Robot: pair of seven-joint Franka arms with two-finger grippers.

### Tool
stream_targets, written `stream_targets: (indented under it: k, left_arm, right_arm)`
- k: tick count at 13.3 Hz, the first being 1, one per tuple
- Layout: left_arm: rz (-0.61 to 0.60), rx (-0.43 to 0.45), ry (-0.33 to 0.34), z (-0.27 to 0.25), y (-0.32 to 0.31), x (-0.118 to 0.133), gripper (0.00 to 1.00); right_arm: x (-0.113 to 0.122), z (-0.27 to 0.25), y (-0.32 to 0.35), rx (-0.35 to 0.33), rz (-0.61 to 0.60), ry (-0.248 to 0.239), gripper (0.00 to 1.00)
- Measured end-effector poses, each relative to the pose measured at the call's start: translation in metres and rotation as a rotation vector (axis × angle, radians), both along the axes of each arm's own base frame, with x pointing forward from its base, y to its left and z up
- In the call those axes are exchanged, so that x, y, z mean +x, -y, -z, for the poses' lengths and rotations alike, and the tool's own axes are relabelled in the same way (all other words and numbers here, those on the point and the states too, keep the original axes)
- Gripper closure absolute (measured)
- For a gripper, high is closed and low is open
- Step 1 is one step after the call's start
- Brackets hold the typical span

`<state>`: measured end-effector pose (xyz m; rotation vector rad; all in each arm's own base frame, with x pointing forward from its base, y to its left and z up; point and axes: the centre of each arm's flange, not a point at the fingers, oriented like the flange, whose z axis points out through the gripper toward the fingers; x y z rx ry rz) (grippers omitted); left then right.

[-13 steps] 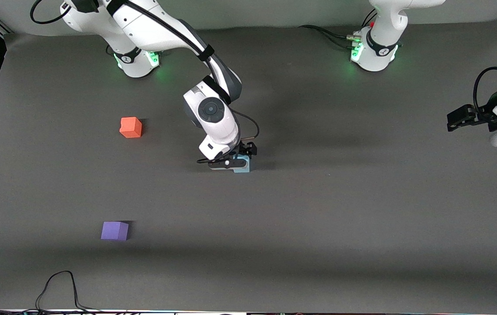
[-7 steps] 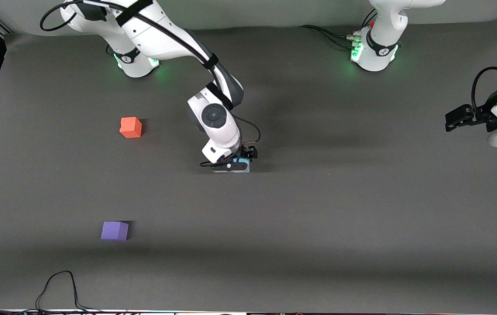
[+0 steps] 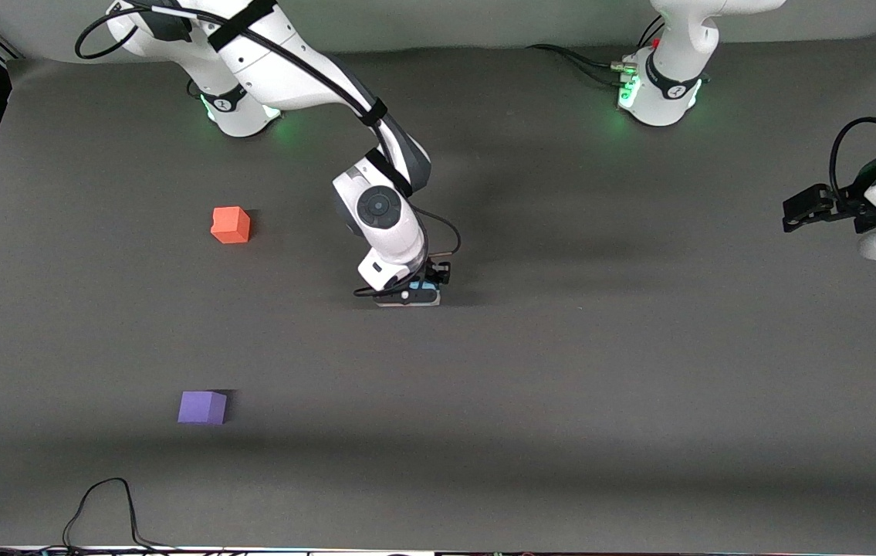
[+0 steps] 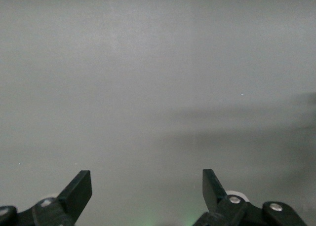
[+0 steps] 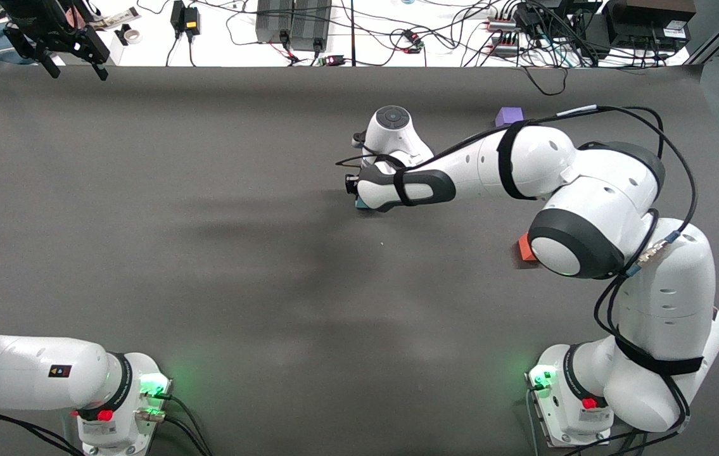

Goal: Place blue block between orange and purple blocks
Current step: 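Carry the blue block with the right gripper between the orange and purple blocks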

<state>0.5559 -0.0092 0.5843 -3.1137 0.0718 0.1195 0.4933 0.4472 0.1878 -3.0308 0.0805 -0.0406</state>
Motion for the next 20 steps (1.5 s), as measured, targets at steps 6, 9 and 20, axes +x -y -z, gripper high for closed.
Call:
stream_targets:
  k: [6,9,20]
  left_arm:
    - [0.001,-0.003,0.003,0.0,0.001,0.0,0.0]
    - [-0.005,-0.008,0.003,0.0,-0.002,0.0,0.0]
    - [-0.002,-0.009,0.008,-0.001,0.0,0.001,0.0]
  right_arm:
    - [0.021,-0.168,0.026,-0.001,0.012,-0.029,0.45]
    - [0.018,-0.285,0.066,-0.005,-0.009,-0.065,0.45]
    - [0.056,-0.4,0.28,-0.026,-0.054,-0.088,0.45]
